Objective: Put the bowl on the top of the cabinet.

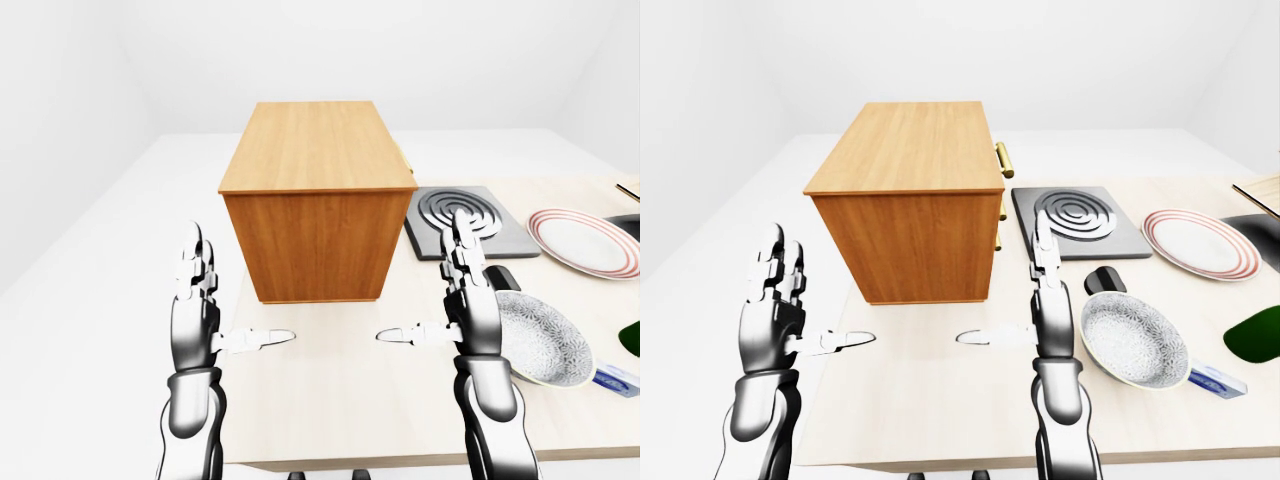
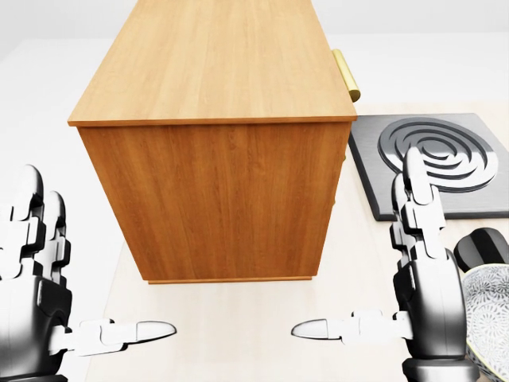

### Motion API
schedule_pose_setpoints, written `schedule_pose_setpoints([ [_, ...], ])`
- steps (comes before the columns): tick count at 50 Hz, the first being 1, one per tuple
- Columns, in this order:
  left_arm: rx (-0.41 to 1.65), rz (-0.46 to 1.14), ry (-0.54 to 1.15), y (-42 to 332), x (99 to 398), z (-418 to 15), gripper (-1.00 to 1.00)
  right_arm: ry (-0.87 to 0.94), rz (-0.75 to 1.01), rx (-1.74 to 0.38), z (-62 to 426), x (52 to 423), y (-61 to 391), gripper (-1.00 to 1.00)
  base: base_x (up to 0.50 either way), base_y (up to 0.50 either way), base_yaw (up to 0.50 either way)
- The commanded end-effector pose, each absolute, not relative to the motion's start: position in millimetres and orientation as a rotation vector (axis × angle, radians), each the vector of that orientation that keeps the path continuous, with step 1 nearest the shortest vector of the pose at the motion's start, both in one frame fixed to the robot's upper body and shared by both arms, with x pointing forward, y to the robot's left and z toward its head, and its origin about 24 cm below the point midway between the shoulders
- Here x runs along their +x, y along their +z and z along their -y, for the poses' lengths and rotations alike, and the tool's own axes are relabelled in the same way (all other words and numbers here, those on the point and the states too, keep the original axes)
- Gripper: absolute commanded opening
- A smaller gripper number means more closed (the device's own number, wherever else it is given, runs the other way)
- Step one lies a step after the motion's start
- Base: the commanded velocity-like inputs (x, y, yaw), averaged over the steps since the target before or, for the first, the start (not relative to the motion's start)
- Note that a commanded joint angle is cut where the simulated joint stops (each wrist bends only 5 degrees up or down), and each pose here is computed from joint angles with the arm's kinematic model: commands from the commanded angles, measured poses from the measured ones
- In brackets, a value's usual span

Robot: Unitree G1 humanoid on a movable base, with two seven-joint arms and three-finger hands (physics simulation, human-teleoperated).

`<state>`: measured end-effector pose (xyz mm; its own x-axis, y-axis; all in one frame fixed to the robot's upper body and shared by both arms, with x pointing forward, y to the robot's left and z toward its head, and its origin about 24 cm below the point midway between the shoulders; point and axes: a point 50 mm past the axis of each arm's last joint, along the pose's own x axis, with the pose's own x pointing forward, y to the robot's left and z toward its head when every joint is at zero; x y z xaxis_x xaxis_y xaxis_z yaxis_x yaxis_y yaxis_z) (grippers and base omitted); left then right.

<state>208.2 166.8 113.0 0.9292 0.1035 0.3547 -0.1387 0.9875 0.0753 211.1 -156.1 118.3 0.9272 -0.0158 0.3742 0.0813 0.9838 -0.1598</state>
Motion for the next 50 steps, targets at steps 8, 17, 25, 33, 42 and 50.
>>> schedule_pose_setpoints([
  [8, 0.094, 0.357, 0.114, 113, 208, -166, 1.0, -0.047, 0.377, -0.171, 156, 211, 117, 1.0, 0.0, 0.0, 0.0],
  [17, 0.093, 0.359, 0.12, 113, 209, -166, 1.0, -0.053, 0.382, -0.178, 157, 212, 118, 1.0, 0.0, 0.0, 0.0],
  [25, 0.096, 0.359, 0.128, 113, 210, -167, 1.0, -0.099, 0.464, -0.341, 166, 212, 139, 1.0, 0.0, 0.0, 0.0],
  [33, 0.106, 0.355, 0.133, 112, 208, -166, 1.0, -0.196, 0.441, -0.797, 227, 169, 181, 1.0, 0.0, 0.0, 0.0],
  [42, 0.108, 0.353, 0.133, 112, 208, -166, 1.0, -0.196, 0.347, -0.838, 239, 160, 174, 1.0, 0.0, 0.0, 0.0],
  [50, 0.109, 0.358, 0.132, 113, 207, -165, 1.0, -0.156, 0.31, -0.888, 239, 148, 179, 1.0, 0.0, 0.0, 0.0],
])
